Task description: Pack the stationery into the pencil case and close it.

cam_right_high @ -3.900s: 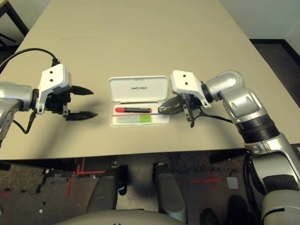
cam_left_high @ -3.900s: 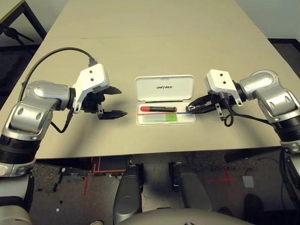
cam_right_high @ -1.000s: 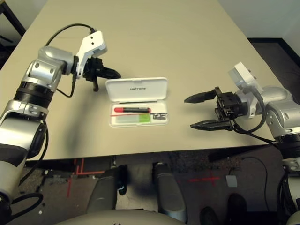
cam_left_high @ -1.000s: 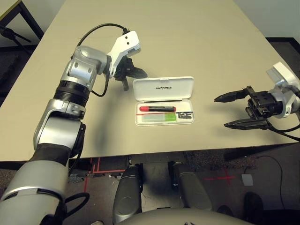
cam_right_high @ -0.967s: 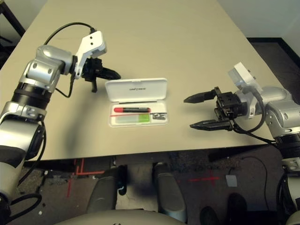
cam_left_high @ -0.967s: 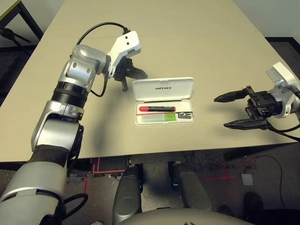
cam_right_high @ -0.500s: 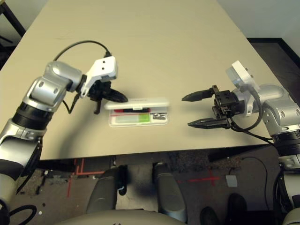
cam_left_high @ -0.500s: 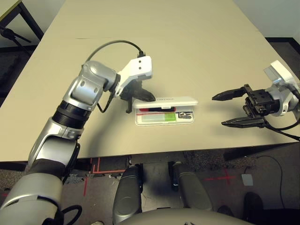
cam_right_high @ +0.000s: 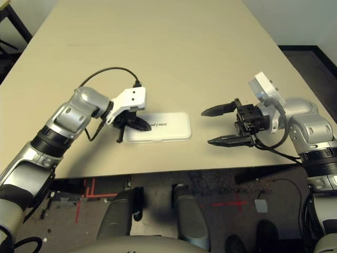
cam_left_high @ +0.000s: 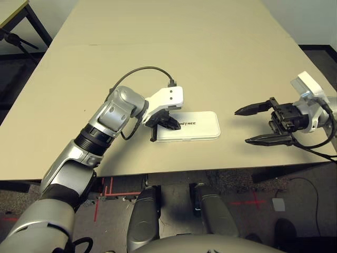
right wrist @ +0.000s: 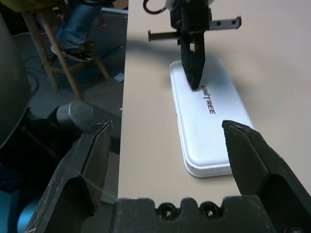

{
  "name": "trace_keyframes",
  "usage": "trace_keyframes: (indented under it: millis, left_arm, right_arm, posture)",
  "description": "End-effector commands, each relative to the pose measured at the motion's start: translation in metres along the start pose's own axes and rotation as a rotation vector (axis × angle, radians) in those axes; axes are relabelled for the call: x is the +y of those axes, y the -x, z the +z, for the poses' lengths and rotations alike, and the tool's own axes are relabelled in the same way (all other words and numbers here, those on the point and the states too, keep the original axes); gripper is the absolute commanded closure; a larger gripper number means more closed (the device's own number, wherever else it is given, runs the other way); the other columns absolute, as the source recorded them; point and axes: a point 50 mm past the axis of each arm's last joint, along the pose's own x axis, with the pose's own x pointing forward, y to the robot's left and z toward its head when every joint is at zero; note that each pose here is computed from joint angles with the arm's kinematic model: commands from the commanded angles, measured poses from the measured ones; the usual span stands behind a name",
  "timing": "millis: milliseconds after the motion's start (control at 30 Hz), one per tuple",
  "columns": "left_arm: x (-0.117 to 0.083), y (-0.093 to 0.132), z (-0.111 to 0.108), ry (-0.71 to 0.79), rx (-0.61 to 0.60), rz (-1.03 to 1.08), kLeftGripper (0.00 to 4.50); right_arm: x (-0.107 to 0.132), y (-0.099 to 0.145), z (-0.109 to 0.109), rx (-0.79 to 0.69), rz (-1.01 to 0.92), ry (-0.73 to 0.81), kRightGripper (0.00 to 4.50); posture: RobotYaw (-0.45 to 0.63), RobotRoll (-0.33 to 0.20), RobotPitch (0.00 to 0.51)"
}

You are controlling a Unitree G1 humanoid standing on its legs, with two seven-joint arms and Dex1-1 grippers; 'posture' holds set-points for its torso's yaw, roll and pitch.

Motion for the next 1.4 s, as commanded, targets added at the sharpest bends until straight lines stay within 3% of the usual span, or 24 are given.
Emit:
trace_keyframes:
  millis: [33, 100, 167, 333, 500, 533, 733, 967, 1133, 1400]
  left_arm:
    - [-0.004, -0.014, -0.021, 0.081, 0.076, -0.027, 4.48]
    - [-0.002, -0.011, -0.017, 0.084, 0.038, -0.003, 4.48]
    - [0.0, -0.006, -0.012, 0.097, -0.002, 0.028, 3.9]
    - [0.01, 0.01, -0.004, 0.149, -0.114, 0.165, 2.1]
    - [0.032, 0.043, -0.009, 0.262, -0.284, 0.523, 0.19]
    - [0.036, 0.051, -0.012, 0.298, -0.324, 0.592, 0.05]
    - [0.047, 0.102, -0.034, 0.376, -0.494, 1.049, 0.05]
    - [0.036, 0.142, -0.076, 0.463, -0.595, 1.474, 0.05]
    - [0.023, 0.145, -0.09, 0.511, -0.619, 1.619, 0.05]
    - [0.001, 0.126, -0.124, 0.613, -0.576, 1.754, 0.05]
  right_arm:
    - [0.001, 0.0, -0.002, -0.002, -0.019, -0.008, 0.0]
    - [0.0, -0.001, -0.002, -0.014, -0.036, -0.008, 0.0]
    - [-0.002, -0.003, -0.002, -0.031, -0.058, -0.011, 0.0]
    - [-0.007, -0.008, -0.001, -0.077, -0.126, -0.019, 0.0]
    - [-0.018, -0.012, -0.001, -0.149, -0.298, -0.018, 0.0]
    - [-0.02, -0.013, 0.0, -0.179, -0.334, -0.025, 0.0]
    - [-0.046, -0.006, -0.003, -0.203, -0.685, -0.031, 0.0]
    - [-0.075, 0.019, -0.017, -0.204, -1.206, -0.17, 0.0]
    - [-0.079, 0.028, -0.026, -0.2, -1.371, -0.174, 0.0]
    - [-0.081, 0.041, -0.047, -0.176, -1.621, -0.208, 0.0]
  posture:
    - [-0.1, 0.0, 0.174]
    - [-0.09, 0.0, 0.175]
    - [-0.09, 0.0, 0.176]
    - [-0.08, 0.0, 0.179]
    - [-0.07, 0.0, 0.18]
    - [-0.07, 0.0, 0.179]
    - [-0.06, 0.0, 0.174]
    - [-0.05, 0.0, 0.162]
    - [-0.05, 0.0, 0.161]
    - [-0.05, 0.0, 0.162]
